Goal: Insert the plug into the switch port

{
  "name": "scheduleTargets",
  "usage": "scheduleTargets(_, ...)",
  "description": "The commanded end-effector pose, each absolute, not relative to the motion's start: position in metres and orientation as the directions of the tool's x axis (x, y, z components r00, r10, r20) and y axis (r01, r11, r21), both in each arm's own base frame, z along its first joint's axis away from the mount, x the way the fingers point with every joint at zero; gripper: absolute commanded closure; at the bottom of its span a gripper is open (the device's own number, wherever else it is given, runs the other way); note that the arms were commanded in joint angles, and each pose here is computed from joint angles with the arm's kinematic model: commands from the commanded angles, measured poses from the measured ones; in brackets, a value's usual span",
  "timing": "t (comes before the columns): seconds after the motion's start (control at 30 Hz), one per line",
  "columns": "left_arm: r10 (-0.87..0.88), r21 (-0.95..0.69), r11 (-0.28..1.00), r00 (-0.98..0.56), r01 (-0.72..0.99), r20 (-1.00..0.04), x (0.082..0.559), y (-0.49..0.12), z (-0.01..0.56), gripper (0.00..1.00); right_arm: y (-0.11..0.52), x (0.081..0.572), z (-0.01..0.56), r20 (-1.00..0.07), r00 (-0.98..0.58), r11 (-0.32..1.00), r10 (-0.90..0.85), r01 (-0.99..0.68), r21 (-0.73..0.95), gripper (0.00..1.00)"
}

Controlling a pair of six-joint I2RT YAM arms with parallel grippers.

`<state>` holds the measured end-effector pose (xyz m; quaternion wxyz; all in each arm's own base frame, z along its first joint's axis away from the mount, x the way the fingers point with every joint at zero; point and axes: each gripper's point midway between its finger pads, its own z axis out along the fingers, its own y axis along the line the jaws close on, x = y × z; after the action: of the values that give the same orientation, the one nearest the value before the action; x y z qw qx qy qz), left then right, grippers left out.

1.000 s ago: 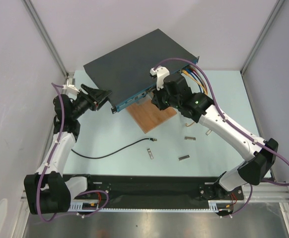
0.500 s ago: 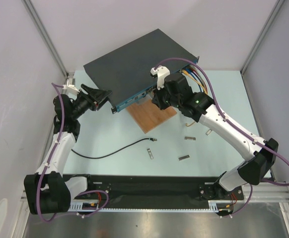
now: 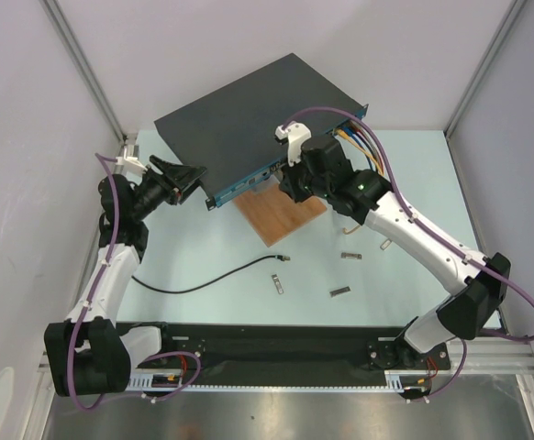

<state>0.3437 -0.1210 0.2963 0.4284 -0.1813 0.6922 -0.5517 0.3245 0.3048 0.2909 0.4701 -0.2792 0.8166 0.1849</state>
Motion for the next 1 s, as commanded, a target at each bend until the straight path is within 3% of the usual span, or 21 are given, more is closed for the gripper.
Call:
scheduleTargets(0.0, -0.694, -0.892, 0.358, -0.56, 0.277, -0.453, 0.34, -0.129, 0.299, 1.0, 0.31, 0.332, 0.311, -0.898, -0.358, 0.776, -0.256, -0.63, 0.03, 1.0)
scheduleTargets(0.8, -0.692, -0.892, 0.363, -0.564, 0.267, -0.451, 0.34, -0.129, 0.295, 1.0, 0.331, 0.354, 0.348, -0.931, -0.299, 0.749, -0.21, -0.661, 0.044, 0.99)
scheduleTargets(0.97, -0.69, -0.891, 0.367, -0.564, 0.268, -0.454, 0.34, -0.129, 0.295, 1.0, 0.321, 0.347, 0.344, -0.92, -0.324, 0.728, -0.218, -0.682, 0.068, 0.61)
